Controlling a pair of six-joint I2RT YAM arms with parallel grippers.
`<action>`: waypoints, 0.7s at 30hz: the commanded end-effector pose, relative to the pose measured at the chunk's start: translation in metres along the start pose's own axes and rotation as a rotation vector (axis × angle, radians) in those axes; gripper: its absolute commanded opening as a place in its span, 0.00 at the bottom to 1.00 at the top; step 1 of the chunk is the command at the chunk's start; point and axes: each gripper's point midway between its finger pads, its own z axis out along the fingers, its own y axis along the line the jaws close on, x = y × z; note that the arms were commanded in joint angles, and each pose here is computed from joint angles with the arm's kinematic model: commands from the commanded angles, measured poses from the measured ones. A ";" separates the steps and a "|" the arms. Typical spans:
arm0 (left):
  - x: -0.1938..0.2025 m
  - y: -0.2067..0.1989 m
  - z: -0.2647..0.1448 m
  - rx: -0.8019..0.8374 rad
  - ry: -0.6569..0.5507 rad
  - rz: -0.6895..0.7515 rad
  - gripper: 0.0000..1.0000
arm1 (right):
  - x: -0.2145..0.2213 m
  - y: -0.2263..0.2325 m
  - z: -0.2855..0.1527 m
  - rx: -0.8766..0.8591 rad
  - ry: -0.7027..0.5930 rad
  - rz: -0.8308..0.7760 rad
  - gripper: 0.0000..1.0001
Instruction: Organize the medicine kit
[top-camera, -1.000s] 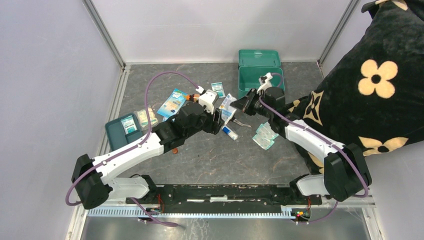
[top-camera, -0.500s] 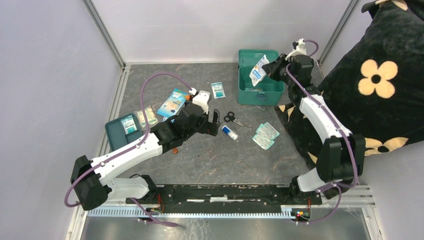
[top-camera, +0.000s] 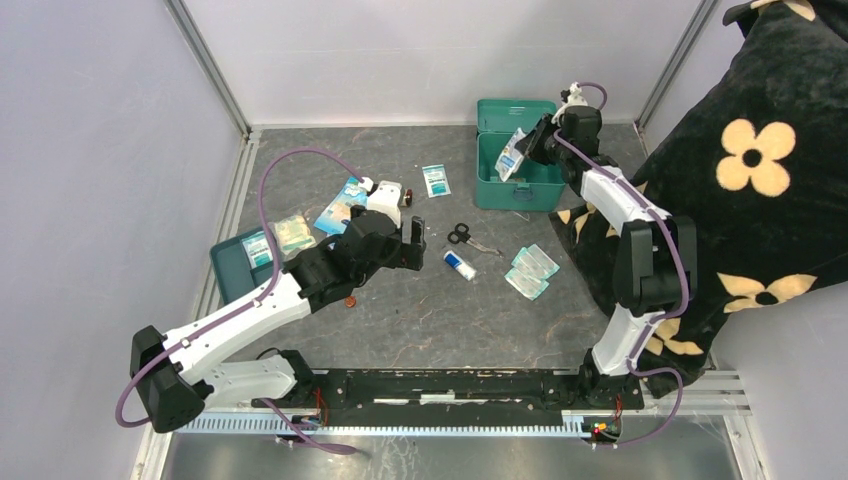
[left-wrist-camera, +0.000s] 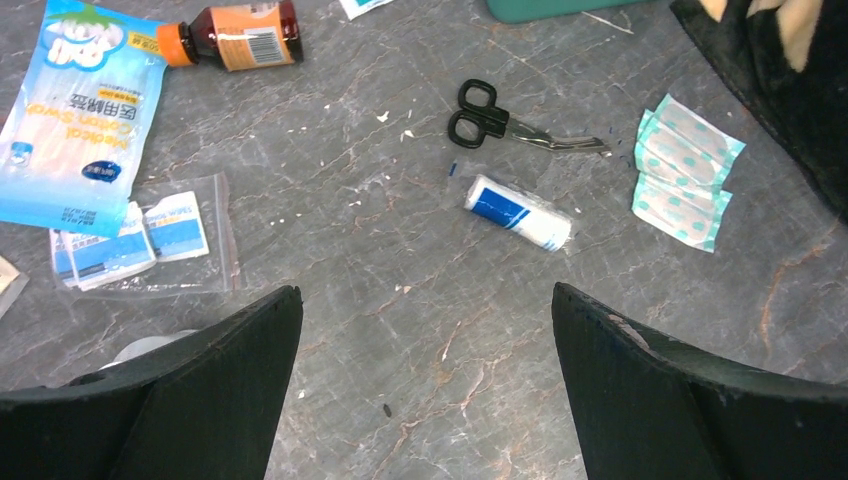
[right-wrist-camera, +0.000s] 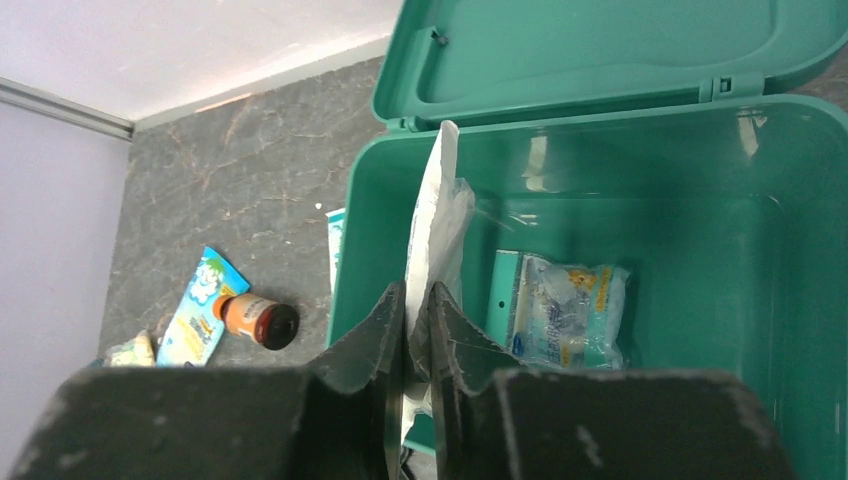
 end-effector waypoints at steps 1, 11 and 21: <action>-0.003 0.011 -0.004 -0.055 -0.019 -0.046 1.00 | -0.016 -0.001 0.006 0.022 -0.033 -0.049 0.29; -0.014 0.019 -0.002 -0.045 -0.023 -0.053 1.00 | -0.035 -0.022 -0.016 0.181 -0.062 -0.177 0.46; -0.030 0.092 0.027 -0.113 0.039 -0.211 1.00 | -0.038 -0.008 -0.085 0.167 -0.140 -0.222 0.48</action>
